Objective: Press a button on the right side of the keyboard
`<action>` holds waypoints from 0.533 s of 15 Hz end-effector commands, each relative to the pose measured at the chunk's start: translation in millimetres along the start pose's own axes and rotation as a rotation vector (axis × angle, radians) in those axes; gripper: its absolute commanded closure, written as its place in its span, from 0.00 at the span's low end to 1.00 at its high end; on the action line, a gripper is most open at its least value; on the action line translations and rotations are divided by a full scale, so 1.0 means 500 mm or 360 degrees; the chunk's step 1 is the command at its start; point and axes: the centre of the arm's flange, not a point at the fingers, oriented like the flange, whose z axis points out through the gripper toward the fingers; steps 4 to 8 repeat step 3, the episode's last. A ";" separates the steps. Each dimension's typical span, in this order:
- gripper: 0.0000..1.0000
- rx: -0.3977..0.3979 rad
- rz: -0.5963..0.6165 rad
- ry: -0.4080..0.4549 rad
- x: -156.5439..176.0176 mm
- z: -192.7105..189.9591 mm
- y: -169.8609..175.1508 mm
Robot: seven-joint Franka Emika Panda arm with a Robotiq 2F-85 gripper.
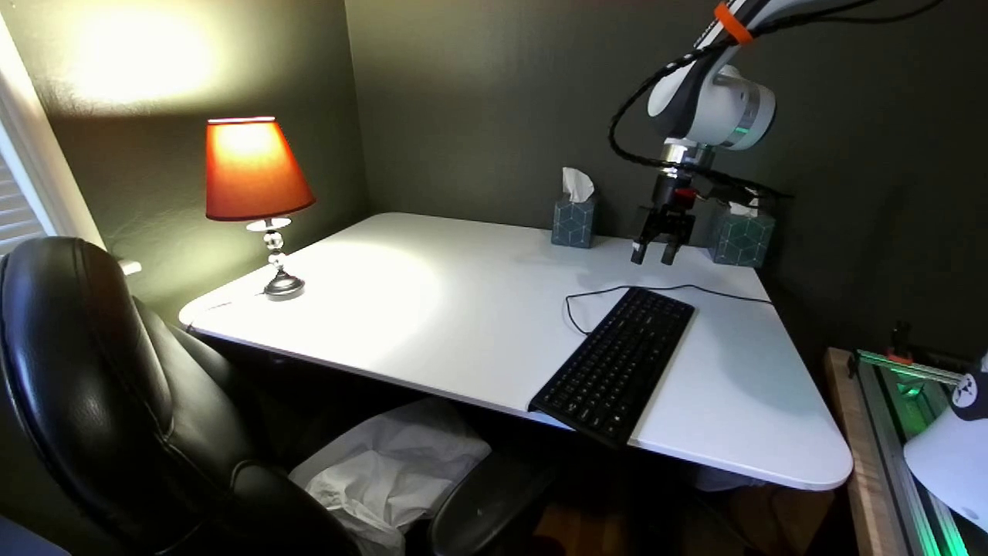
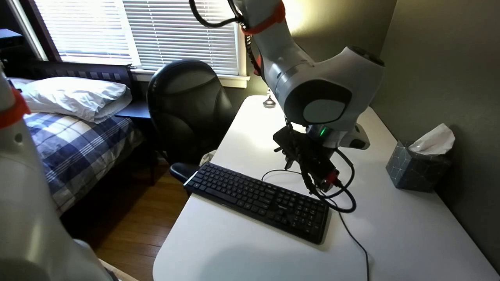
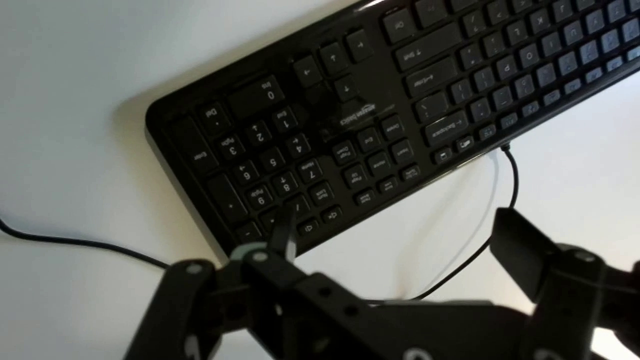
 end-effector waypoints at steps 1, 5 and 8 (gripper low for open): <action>0.00 0.0000 -0.0002 0.0001 -0.001 -0.001 -0.001; 0.00 -0.0002 -0.0003 -0.0003 -0.004 0.000 0.000; 0.00 -0.0002 -0.0003 -0.0003 -0.004 0.000 0.000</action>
